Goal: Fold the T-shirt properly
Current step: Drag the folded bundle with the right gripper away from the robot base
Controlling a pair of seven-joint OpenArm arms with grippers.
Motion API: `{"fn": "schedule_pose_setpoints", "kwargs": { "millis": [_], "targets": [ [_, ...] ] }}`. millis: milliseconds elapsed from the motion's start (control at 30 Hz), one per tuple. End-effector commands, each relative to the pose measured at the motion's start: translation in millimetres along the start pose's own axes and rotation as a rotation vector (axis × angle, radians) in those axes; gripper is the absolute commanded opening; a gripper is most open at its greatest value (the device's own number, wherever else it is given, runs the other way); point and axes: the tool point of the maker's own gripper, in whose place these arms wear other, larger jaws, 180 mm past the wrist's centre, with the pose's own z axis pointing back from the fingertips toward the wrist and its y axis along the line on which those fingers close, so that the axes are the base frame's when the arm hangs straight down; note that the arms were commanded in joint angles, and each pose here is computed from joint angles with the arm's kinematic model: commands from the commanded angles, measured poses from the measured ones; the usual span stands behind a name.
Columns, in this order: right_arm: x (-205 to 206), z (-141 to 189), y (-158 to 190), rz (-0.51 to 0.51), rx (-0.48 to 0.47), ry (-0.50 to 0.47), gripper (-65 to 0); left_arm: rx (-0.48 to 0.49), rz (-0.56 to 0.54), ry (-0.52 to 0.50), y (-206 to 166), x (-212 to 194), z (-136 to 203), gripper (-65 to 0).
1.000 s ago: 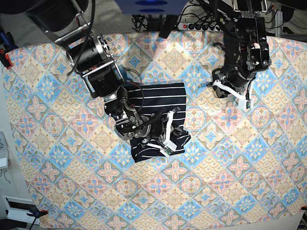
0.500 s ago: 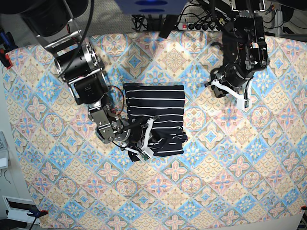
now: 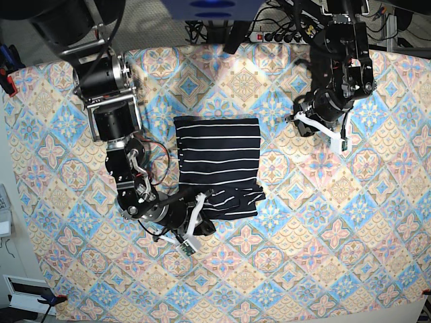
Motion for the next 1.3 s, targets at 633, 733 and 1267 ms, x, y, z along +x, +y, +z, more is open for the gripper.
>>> {"fn": "schedule_pose_setpoints", "kwargs": {
  "millis": [633,733,1267],
  "targets": [
    [-14.7,-2.3,119.7,0.101,0.198,0.008,-64.8,-0.017,-0.012,-0.042,-5.0,13.3,1.7,-65.0],
    [-17.2,-5.1,134.6,0.129,0.233,0.021,-64.8,-0.017,-0.012,-0.042,-5.0,13.3,1.7,-65.0],
    [-45.8,-36.8,194.7,0.317,0.256,0.161,-64.6,0.026,0.03,-0.061,13.6,15.3,9.7,-65.0]
  ]
}}
